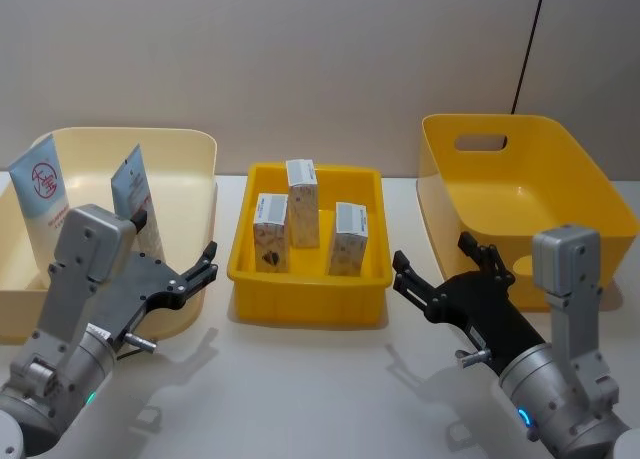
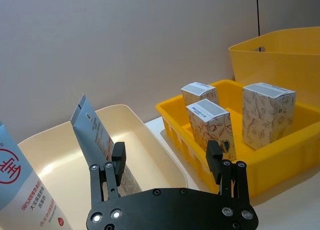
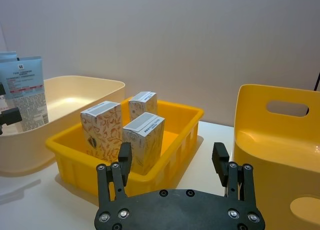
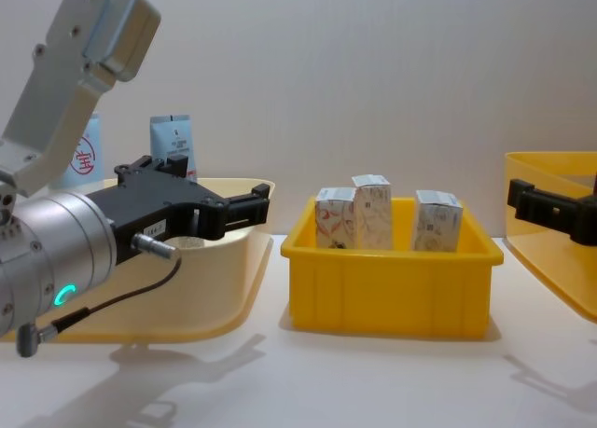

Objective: Bimanual collaborative sorting of washing and personal care products

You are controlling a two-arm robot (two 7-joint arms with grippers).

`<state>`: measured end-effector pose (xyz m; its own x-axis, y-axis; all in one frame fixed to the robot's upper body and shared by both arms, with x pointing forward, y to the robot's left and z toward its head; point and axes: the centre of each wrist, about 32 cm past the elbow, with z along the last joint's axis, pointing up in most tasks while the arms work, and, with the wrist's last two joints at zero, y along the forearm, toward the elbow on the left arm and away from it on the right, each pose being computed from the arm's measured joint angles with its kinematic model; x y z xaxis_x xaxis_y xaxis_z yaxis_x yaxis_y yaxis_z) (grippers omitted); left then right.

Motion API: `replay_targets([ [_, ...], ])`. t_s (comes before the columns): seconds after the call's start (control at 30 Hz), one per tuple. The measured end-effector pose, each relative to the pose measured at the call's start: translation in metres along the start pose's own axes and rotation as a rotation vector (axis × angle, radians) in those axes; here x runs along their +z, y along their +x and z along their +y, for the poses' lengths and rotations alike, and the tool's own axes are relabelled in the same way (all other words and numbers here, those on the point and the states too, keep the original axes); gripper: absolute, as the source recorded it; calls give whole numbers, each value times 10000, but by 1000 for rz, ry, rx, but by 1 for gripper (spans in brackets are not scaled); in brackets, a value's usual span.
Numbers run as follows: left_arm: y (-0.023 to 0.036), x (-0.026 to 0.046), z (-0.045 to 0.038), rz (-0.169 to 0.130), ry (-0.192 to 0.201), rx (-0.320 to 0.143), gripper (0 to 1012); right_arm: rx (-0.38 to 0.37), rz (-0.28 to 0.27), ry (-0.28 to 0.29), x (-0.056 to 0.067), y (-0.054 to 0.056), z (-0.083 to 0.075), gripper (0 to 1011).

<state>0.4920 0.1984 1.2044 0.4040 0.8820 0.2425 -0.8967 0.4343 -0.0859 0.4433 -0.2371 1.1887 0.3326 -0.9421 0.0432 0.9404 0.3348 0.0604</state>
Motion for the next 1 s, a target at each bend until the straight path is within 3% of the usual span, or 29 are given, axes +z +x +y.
replay_targets([
  [1.0, 0, 0, 0, 0, 0, 0, 1002, 0, 0, 0, 0, 0, 0, 1001],
])
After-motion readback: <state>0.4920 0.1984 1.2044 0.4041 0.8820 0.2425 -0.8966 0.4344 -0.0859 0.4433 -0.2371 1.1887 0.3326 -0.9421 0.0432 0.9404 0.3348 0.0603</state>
